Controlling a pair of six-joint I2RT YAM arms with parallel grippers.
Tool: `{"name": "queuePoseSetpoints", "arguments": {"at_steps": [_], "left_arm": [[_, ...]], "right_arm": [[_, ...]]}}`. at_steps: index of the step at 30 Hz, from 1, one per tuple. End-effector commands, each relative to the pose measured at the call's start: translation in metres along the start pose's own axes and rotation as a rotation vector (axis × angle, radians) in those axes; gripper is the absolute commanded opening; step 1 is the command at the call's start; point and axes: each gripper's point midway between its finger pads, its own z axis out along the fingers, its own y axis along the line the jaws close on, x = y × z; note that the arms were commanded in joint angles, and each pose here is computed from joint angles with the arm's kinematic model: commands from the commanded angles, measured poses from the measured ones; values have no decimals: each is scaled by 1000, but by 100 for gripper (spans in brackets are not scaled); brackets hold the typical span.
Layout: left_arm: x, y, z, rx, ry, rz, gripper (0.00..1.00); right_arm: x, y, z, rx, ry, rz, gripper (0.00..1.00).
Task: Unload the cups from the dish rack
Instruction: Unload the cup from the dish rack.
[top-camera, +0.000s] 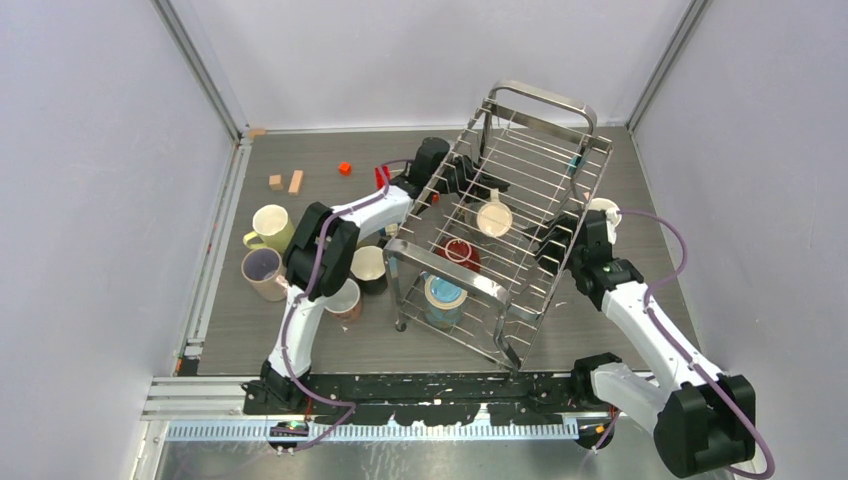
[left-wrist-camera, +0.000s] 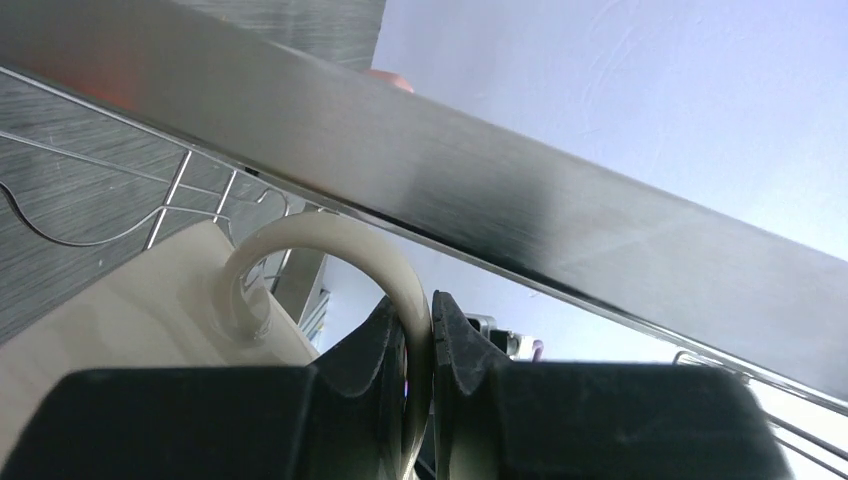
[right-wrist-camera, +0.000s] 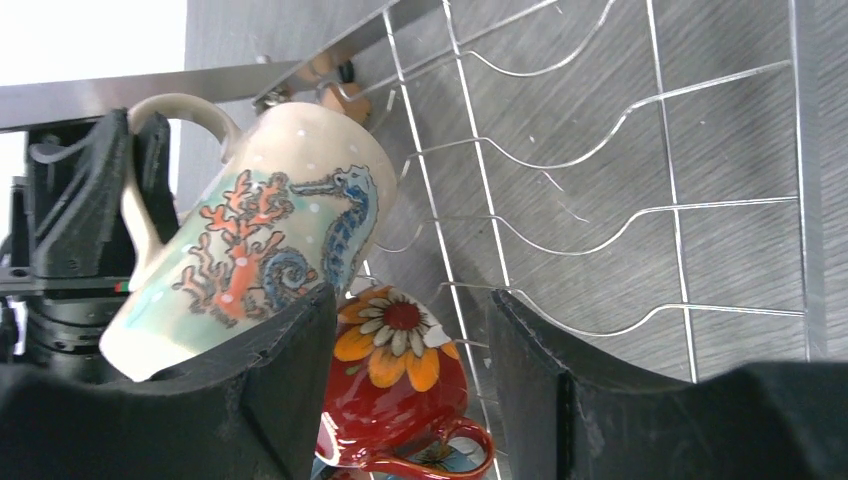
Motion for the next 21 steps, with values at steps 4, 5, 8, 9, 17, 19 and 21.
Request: {"name": "queuePoseSetpoints", "arguments": {"at_steps": [4, 5, 8, 9, 17, 19, 21], "left_arm": [[1, -108, -51, 260, -67, 85, 0], [-1, -109, -53, 261, -70, 85, 0], [-4, -111, -59, 267, -81, 81, 0], [-5, -112, -60, 269, -84, 81, 0], [-12, -117, -72, 280, -94, 91, 0], [-13, -117, -73, 279, -91, 101, 0], [-14, -117, -75, 280, -89, 110, 0]], "right_arm": [[-21, 47, -22, -167, -81, 9, 61], [-21, 47, -23, -167, -81, 10, 61], [-22, 49, -26, -175, -83, 9, 61], [-22, 49, -27, -176, -84, 10, 61], [-20, 47, -30, -184, -80, 11, 61], [-19, 47, -29, -186, -77, 10, 62], [-18, 46, -26, -186, -71, 7, 62]]}}
